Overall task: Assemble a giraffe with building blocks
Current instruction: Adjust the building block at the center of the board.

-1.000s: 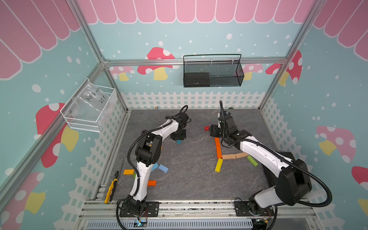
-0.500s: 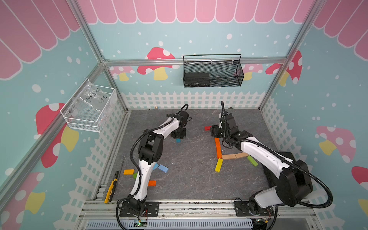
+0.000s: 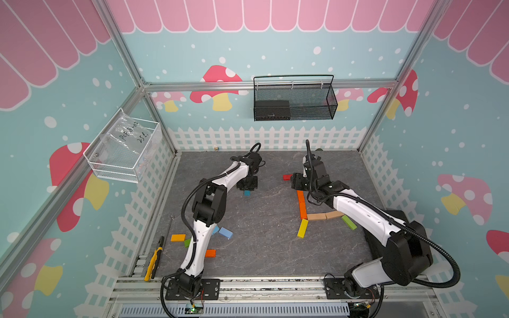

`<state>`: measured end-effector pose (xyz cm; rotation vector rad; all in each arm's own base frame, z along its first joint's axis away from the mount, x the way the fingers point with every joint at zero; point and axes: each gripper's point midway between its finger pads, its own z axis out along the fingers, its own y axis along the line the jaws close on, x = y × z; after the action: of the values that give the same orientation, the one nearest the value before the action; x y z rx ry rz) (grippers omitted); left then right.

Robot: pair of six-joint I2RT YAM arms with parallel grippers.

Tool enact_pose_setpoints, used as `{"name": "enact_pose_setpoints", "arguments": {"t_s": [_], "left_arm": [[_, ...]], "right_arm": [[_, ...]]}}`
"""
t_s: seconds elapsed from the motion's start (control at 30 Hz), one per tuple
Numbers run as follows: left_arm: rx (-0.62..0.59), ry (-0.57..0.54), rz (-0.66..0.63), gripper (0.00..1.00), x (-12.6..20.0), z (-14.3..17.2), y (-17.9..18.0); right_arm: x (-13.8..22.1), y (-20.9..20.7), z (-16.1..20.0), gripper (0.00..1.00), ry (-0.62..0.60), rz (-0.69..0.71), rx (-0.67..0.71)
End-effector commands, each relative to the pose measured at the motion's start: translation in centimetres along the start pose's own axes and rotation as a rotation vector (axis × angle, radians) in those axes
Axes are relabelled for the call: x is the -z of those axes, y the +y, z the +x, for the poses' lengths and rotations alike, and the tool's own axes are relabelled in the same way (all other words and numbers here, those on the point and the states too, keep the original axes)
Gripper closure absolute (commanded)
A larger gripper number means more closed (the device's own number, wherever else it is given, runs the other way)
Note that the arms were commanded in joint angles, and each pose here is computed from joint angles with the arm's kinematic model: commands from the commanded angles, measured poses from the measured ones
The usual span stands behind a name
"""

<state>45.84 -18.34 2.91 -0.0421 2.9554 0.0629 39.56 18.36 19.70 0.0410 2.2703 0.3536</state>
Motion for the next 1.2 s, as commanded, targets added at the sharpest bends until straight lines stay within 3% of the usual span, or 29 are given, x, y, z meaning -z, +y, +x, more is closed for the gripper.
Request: {"name": "enact_pose_setpoints", "arguments": {"t_s": [0.0, 0.63, 1.17], "left_arm": [[-0.015, 0.02, -0.026, 0.71, -0.4, 0.4, 0.7], [0.01, 0.036, -0.047, 0.68, -0.9, 0.3, 2.5], [0.015, 0.019, -0.021, 0.52, 0.2, 0.0, 2.1]], "right_arm": [[0.7, -0.1, -0.6, 0.34, -0.023, -0.012, -0.003], [0.7, -0.1, -0.6, 0.33, -0.026, -0.011, -0.004], [0.8, -0.2, -0.8, 0.33, -0.032, -0.009, -0.006]]}}
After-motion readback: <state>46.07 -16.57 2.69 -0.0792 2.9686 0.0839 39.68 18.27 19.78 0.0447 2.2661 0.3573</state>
